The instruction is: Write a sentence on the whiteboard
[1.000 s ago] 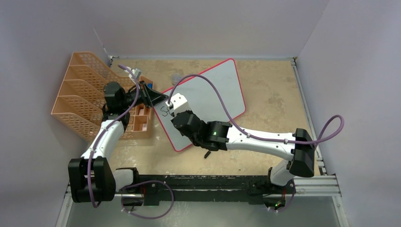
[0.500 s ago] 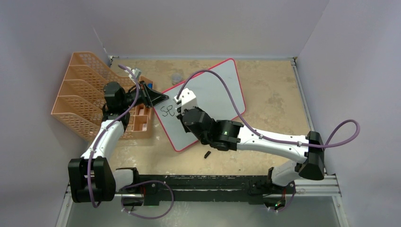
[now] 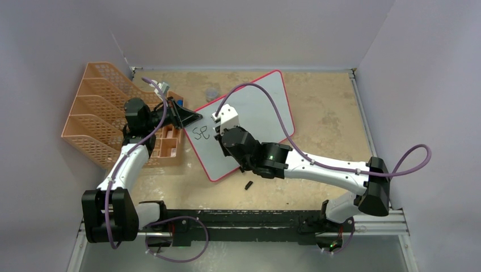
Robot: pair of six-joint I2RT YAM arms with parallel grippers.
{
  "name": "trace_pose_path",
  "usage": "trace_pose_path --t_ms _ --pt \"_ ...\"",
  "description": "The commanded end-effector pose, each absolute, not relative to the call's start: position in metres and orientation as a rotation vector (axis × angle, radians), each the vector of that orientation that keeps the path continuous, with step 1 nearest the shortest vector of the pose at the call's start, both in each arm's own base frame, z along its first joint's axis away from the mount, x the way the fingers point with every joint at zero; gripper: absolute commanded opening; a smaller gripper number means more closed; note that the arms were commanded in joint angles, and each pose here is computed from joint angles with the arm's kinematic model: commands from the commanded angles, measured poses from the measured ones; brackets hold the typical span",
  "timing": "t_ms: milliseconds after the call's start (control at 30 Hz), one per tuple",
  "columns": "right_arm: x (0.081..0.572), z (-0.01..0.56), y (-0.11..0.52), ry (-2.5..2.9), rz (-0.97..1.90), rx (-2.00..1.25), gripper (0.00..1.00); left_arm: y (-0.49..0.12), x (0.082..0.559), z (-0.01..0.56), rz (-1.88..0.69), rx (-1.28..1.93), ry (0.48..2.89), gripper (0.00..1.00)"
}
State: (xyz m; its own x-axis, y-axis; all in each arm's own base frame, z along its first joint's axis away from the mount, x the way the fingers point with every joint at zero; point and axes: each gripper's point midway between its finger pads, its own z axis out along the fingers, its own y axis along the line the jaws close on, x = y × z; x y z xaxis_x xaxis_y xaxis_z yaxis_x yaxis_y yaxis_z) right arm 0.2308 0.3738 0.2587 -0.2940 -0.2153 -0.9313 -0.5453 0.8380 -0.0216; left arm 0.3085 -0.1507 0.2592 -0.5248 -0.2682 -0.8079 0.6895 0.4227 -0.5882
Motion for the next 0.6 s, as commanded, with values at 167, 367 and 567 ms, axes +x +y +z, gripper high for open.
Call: trace_pose_path --t_ms 167,367,567 --pt "0.2391 0.2786 0.3778 1.82 0.417 -0.519 0.0 -0.156 0.3035 0.2606 -1.276 0.43 1.709 0.0" --pt "0.2406 0.2783 0.3797 1.816 0.428 -0.522 0.0 -0.156 0.3037 0.2601 -1.277 0.43 1.711 0.0" --pt "0.2422 0.2765 0.383 1.817 0.438 -0.529 0.0 -0.156 0.3041 0.2604 -1.276 0.431 1.71 0.0"
